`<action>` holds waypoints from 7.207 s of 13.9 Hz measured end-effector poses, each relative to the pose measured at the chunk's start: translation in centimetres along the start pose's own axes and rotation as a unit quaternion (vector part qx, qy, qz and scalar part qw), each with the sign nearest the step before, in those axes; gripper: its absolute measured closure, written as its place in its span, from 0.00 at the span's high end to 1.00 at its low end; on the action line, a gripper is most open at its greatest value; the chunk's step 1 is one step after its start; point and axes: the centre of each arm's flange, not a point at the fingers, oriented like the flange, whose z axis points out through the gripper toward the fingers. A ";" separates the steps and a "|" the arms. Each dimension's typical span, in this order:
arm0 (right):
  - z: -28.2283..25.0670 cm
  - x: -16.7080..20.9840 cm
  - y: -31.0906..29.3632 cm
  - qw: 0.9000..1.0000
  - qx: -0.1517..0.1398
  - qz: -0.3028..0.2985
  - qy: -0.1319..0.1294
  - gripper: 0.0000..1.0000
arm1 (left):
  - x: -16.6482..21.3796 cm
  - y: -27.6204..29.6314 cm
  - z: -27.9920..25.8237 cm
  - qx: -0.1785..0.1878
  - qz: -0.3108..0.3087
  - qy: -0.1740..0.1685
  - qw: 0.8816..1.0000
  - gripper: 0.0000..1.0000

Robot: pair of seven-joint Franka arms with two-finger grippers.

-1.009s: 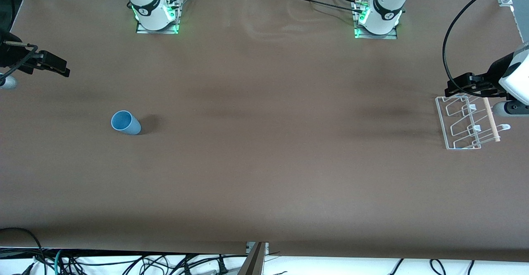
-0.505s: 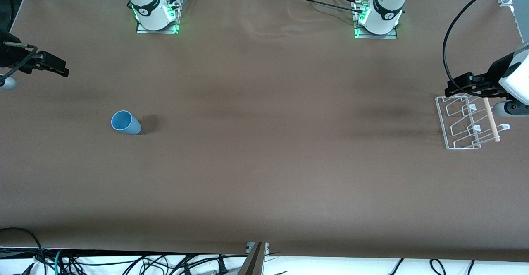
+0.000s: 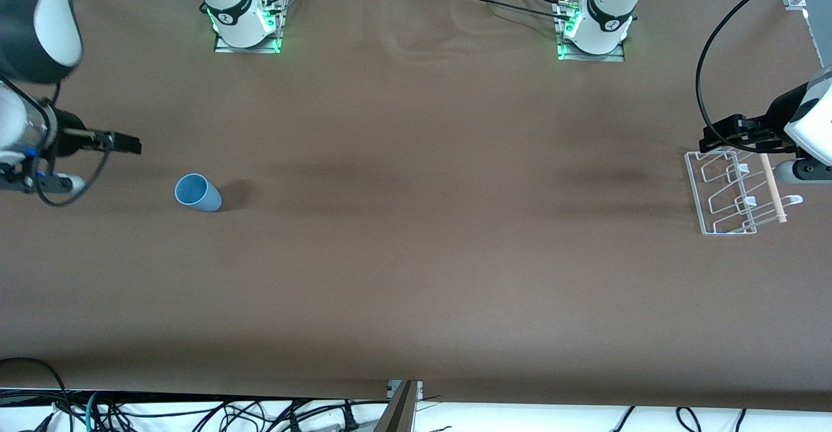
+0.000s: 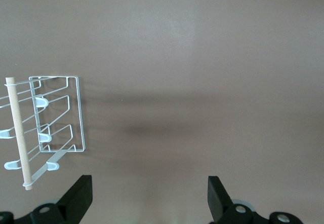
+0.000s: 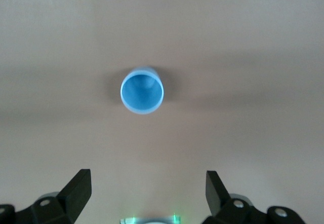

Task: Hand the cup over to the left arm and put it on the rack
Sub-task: 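Lower the right gripper to the blue cup and grasp it, then lift the cup with the right gripper while the left gripper approaches, then close the left gripper on the cup's base beside the right gripper, then carry the cup to the rack with the left gripper while the right gripper retracts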

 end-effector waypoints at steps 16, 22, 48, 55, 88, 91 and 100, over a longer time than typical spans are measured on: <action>23.2 -0.2 2.5 0.995 -0.006 -0.050 0.087 0.54 | 0.0 0.2 0.1 -0.002 0.001 -0.001 1.000 1.00; 23.2 0.5 2.4 0.997 0.043 -0.001 0.072 0.06 | 0.0 0.6 0.1 -0.003 0.005 -0.001 1.000 1.00; 9.3 0.8 -37.4 0.868 0.483 0.014 -0.112 0.06 | 2.8 20.4 6.9 -0.119 0.669 0.119 0.724 1.00; 8.1 -1.9 -44.8 0.834 0.543 0.059 -0.075 0.06 | 1.3 26.8 8.8 -0.085 0.721 0.181 0.663 1.00; 2.2 -2.9 -44.7 0.840 0.540 0.005 -0.043 1.00 | 3.7 15.9 12.6 -0.052 0.668 0.116 0.733 0.68; 2.1 -2.4 -39.9 0.889 0.449 -0.052 -0.069 1.00 | 4.6 8.3 12.9 0.018 0.667 0.027 0.745 0.68; 0.1 -2.4 -20.5 0.994 0.016 -0.091 -0.065 1.00 | 2.2 -6.5 15.9 0.222 0.597 -0.344 0.690 0.68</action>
